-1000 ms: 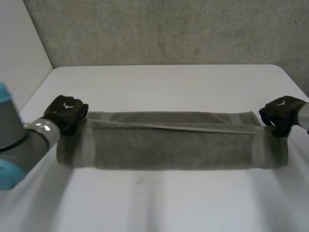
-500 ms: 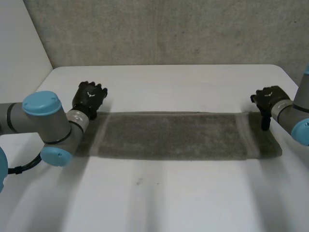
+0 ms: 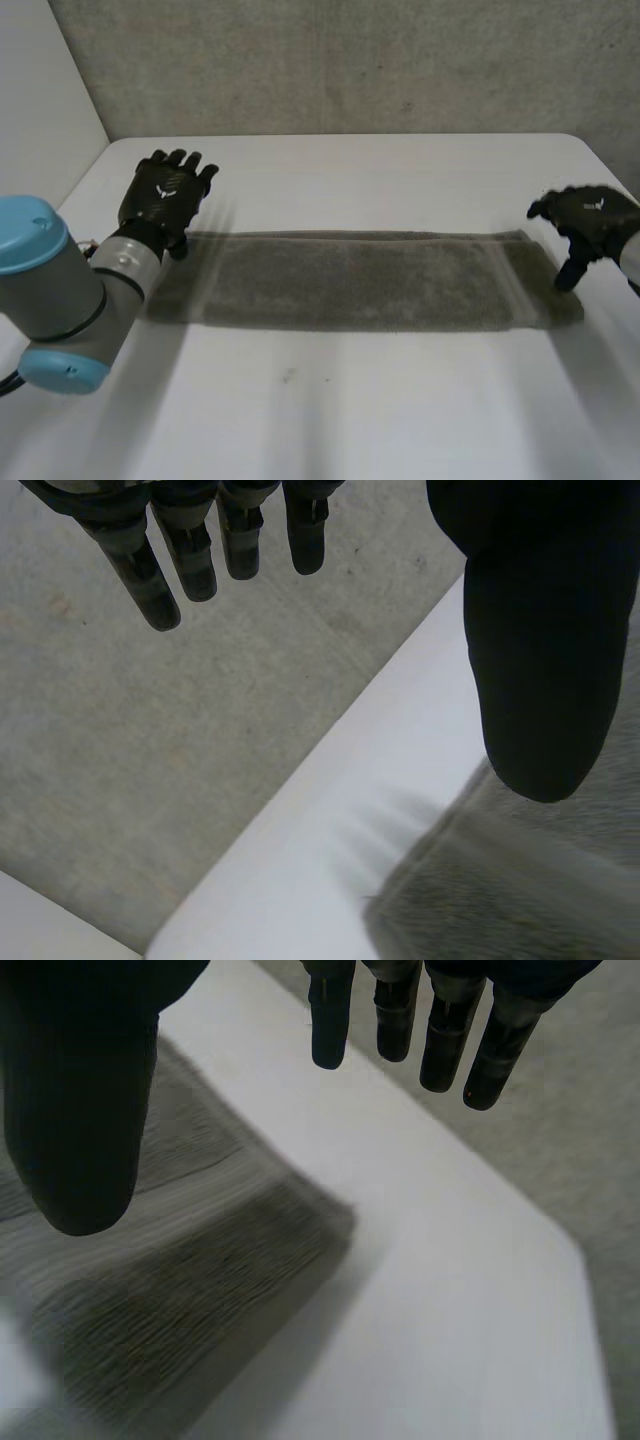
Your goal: Fold the towel.
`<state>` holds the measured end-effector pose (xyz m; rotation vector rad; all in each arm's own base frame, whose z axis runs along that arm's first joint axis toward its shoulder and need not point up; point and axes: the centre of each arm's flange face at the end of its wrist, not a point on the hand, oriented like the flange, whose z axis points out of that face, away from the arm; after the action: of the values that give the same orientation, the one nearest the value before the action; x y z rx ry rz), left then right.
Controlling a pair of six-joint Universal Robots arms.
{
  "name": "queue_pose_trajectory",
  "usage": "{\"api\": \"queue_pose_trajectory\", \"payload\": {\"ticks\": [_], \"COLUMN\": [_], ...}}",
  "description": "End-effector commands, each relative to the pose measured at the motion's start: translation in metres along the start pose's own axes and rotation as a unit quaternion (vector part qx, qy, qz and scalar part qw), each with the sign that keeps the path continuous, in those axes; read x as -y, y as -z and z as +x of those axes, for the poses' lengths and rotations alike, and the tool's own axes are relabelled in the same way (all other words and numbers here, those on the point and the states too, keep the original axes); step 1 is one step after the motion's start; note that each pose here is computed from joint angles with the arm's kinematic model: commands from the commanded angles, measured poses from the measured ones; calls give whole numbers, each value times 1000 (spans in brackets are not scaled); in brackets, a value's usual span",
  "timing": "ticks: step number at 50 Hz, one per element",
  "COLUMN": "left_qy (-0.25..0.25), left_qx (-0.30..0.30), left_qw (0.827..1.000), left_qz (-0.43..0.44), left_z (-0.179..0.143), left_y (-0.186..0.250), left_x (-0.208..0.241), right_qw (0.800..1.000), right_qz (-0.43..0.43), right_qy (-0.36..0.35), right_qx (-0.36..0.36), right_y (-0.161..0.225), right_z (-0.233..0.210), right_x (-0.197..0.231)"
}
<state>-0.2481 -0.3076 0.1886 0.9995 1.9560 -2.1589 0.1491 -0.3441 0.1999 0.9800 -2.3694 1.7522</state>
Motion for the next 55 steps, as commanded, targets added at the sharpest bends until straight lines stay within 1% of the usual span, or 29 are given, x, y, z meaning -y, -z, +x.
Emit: {"api": "queue_pose_trajectory", "payload": {"ticks": [1,2,4,6,14,18,28,30,31,32,33,35,36,38,41,44,46,47,49,50,52,53,54,55], "left_qy": [102,102,132,146,146,146,147,147,147,147,147,147,147,147,146,147,148,148,147,147,147,147,147,147], "left_qx": [-6,-6,-4,-5,-9,-9,-13,-13,-13,-13,-13,-13,-13,-12,-10,-8,-8,-8,-8,-6,-5,-4,-3,-3], "left_qw": [995,995,991,989,989,989,989,989,989,989,989,989,989,989,989,989,989,989,989,989,989,989,989,989], "left_qz": [-12,-12,-19,-23,-26,-26,-29,-29,-29,-28,-28,-29,-29,-31,-27,-27,-25,-25,-24,-22,-19,-16,-12,-11], "left_z": [0,0,-3,-3,0,0,2,2,2,3,3,3,3,1,-1,-3,-3,-3,-3,-4,-5,-6,-8,-8], "left_y": [15,15,18,19,21,21,23,23,23,23,23,23,23,24,25,26,26,26,26,26,27,27,28,28], "left_x": [2,2,2,2,1,1,0,0,0,0,0,0,0,1,4,6,7,7,7,9,11,14,16,16], "right_qw": [998,998,998,999,999,999,1000,1000,1000,999,999,997,997,990,987,985,988,988,989,989,988,988,986,986], "right_qz": [-24,-24,-22,-18,-24,-24,-8,-10,-10,-14,-14,-26,-26,-47,-55,-58,-15,-14,50,50,101,102,130,130], "right_qy": [-30,-30,-15,0,0,0,14,16,16,17,17,23,23,46,59,78,96,96,100,100,96,96,98,98], "right_qx": [43,43,49,44,41,41,15,-8,-8,-27,-27,-72,-72,-127,-141,-141,-123,-123,-99,-99,-64,-63,-36,-35], "right_y": [11,11,12,9,-2,-5,-13,-14,-14,-14,-14,-14,-14,-10,-7,-6,-12,-12,-13,-13,-12,-12,-11,-11], "right_z": [-4,-4,-6,-5,-4,-5,5,18,18,30,30,58,58,94,104,108,88,88,59,59,24,24,-3,-3], "right_x": [-42,-42,-49,-56,-74,-77,-80,-82,-82,-84,-84,-88,-88,-88,-86,-75,-36,-36,9,9,43,43,61,61]}}
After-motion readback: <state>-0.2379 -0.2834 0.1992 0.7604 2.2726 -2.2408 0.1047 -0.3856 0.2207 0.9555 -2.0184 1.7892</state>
